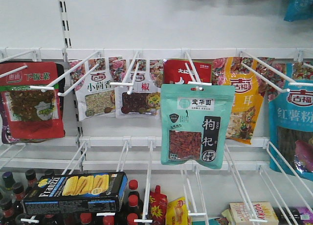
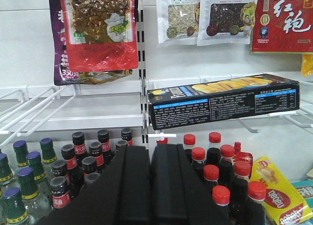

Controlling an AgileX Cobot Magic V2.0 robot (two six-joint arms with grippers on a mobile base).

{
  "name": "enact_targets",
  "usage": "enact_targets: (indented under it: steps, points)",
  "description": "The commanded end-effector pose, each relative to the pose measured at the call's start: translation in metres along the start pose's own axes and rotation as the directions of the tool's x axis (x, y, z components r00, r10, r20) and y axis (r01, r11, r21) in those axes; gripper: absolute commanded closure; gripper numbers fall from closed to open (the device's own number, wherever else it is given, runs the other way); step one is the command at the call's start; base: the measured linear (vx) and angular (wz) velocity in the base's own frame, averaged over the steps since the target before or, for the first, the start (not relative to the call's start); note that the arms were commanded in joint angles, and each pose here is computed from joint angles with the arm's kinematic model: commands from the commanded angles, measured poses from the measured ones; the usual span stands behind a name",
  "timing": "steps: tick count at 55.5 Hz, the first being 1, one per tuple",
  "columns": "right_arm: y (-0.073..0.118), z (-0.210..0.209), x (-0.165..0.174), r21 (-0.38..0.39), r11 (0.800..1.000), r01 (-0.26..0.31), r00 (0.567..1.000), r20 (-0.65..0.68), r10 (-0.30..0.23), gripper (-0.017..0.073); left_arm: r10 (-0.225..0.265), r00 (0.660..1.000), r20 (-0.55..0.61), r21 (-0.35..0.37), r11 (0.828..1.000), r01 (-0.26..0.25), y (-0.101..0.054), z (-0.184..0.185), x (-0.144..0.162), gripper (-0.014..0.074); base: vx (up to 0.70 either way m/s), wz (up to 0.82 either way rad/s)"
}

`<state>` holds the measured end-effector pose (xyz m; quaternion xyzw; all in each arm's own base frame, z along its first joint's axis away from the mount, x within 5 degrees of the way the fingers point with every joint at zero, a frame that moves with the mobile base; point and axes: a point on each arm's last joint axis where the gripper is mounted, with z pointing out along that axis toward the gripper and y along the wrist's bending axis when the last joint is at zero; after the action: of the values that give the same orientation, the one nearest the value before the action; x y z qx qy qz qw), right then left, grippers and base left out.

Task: Pick snacks and fruit into basket
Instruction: 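Reach the left gripper down toward the black Franzzi cookie box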

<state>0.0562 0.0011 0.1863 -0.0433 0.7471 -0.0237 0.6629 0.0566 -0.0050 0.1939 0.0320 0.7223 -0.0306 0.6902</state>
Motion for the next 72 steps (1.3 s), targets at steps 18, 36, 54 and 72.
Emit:
enact_targets:
  steps: [18, 36, 54, 72]
  points:
    - [-0.001, 0.0, -0.002, 0.015, 1.0, 0.013, 0.997, 0.071, -0.014, 0.0566, -0.006, 0.993, 0.117, 0.003, 1.0, 0.006, 0.0, -0.003, -0.015, 0.0598, 0.0, 0.0]
    - [-0.001, 0.0, -0.002, 0.015, 1.0, 0.013, 0.997, 0.071, -0.014, 0.0566, -0.006, 0.993, 0.117, 0.003, 1.0, 0.006, 0.0, -0.003, -0.015, 0.0598, 0.0, 0.0]
    - [0.0, 0.0, -0.003, 0.006, 0.999, -0.042, 0.996, 0.084, 0.041, 0.0566, -0.021, 0.99, 0.137, 0.005, 1.0, 0.021, 0.0, -0.003, -0.017, 0.0598, 0.0, 0.0]
    - [-0.004, -0.008, -0.038, 0.028, 0.998, -0.052, 0.928, 0.37, 0.038, 0.0566, -0.112, 0.931, 0.349, 0.04, 0.994, 0.105, 0.0, -0.009, -0.041, 0.0594, 0.0, 0.0]
